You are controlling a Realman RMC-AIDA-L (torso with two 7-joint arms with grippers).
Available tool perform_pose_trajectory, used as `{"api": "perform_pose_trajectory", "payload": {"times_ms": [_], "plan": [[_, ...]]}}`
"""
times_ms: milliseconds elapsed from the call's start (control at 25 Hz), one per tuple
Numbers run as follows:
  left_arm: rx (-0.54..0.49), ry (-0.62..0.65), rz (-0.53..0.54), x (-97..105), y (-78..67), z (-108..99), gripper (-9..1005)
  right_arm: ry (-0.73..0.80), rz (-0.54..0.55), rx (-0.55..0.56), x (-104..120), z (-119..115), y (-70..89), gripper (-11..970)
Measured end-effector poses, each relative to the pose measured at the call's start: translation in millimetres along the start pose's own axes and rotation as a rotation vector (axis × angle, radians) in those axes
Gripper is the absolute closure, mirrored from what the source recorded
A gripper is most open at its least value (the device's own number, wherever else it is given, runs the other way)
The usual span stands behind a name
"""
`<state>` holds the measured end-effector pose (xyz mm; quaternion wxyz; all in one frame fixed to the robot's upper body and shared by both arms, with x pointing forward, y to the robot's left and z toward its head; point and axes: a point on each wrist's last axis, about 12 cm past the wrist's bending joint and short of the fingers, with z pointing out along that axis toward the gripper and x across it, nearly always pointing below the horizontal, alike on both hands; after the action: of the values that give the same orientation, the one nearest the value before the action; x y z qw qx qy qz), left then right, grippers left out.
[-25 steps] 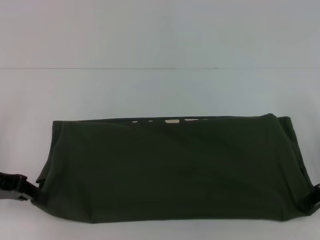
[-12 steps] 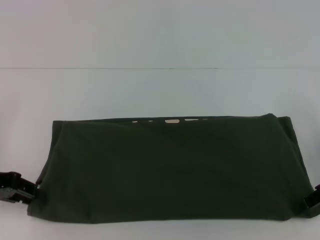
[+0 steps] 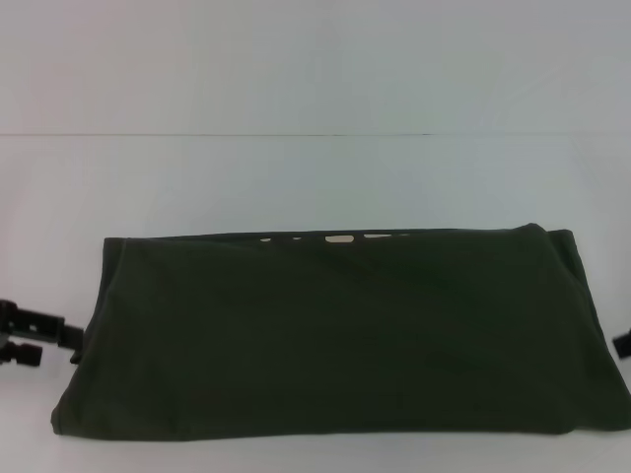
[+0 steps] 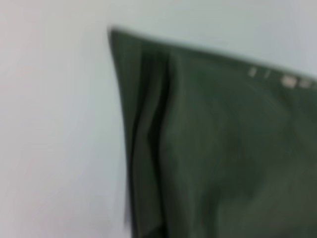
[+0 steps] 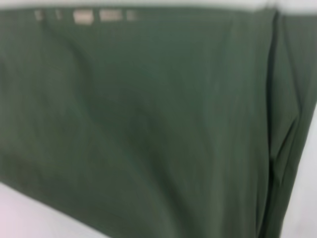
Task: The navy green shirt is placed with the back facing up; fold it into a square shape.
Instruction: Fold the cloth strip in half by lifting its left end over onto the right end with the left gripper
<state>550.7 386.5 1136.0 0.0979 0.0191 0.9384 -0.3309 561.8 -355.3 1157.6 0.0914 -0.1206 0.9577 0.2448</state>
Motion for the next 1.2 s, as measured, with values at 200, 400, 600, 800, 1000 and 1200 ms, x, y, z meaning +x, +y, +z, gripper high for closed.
{"api": "perform_pose_trajectory", "payload": {"times_ms": [200, 400, 600, 800, 1000, 1200], "plan": [[0.069, -0.100, -0.003, -4, 0.0, -13, 171, -0.192, -0.085, -0.083, -5, -22, 4.4, 200], [0.120, -0.129, 0.003, -4, -3.3, -12, 127, -0.374, -0.272, -0.259, -7, -8, 16.6, 206], [0.154, -0.117, -0.005, -5, -5.8, -3, 127, -0.510, -0.543, -0.373, 4, 26, 28.9, 211], [0.164, -0.117, -0.010, -7, -7.6, 2, 126, -0.626, -0.744, -0.397, 23, 64, 38.4, 210], [0.169, -0.116, -0.024, -8, -7.5, 7, 130, -0.641, -0.833, -0.361, 33, 99, 37.6, 211], [0.140, -0.128, -0.037, -13, -5.8, 12, 131, -0.628, -0.908, -0.293, 38, 129, 38.4, 210]]}}
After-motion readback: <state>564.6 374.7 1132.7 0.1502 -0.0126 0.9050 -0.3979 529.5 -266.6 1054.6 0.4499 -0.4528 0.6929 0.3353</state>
